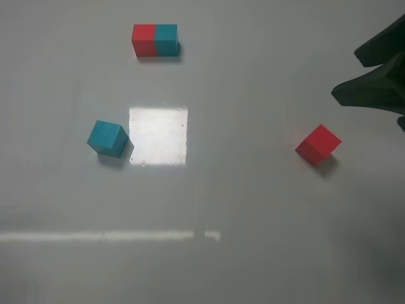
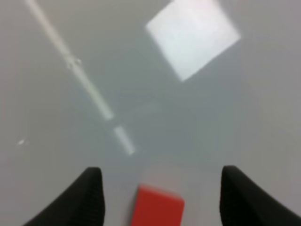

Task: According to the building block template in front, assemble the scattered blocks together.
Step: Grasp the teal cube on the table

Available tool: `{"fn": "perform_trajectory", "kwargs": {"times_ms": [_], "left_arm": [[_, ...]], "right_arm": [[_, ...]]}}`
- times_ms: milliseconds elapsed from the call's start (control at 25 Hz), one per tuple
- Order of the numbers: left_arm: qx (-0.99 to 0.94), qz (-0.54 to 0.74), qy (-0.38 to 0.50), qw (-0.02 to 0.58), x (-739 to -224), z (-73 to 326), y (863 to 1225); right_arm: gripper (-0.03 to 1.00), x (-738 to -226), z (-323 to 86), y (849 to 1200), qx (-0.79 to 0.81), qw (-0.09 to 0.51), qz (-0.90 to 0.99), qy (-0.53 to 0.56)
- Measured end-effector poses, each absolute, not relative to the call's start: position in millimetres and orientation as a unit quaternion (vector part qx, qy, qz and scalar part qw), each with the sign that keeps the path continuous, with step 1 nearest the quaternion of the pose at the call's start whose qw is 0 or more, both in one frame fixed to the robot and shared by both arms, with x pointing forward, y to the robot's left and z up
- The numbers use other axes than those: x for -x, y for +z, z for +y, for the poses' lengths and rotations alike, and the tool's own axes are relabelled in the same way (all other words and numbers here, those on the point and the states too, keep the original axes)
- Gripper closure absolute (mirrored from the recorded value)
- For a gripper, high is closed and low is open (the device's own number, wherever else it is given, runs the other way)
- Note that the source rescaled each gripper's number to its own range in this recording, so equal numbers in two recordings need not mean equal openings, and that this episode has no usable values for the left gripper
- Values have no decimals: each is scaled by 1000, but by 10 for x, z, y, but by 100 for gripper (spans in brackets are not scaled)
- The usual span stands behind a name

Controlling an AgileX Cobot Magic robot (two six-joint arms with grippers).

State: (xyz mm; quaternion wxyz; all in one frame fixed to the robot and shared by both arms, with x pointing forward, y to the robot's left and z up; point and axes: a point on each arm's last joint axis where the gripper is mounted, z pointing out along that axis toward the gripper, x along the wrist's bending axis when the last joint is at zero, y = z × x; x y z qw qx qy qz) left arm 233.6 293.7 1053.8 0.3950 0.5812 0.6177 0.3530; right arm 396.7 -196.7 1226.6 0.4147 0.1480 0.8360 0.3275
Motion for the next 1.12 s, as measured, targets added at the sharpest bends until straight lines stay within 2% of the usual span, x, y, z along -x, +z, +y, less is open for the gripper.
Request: {"fn": "perform_trajectory", "kwargs": {"times_ms": [240,480,800,1120], "left_arm": [[-581,618,353,395,-2336,2937,10538],[-581,618,353,395,-2336,2937,10538],[-581,618,353,395,-2336,2937,10538],[-581,618,353,395,-2336,2937,10538]], "right_arm": [[71,-4191,-1350,12363,-56,397,853,333],[71,-4192,-739,12467,24,391,850,351],[71,-4219,-6,12296,102,372,856,344],[71,-4447,455,12016,118,354,866,333]]}}
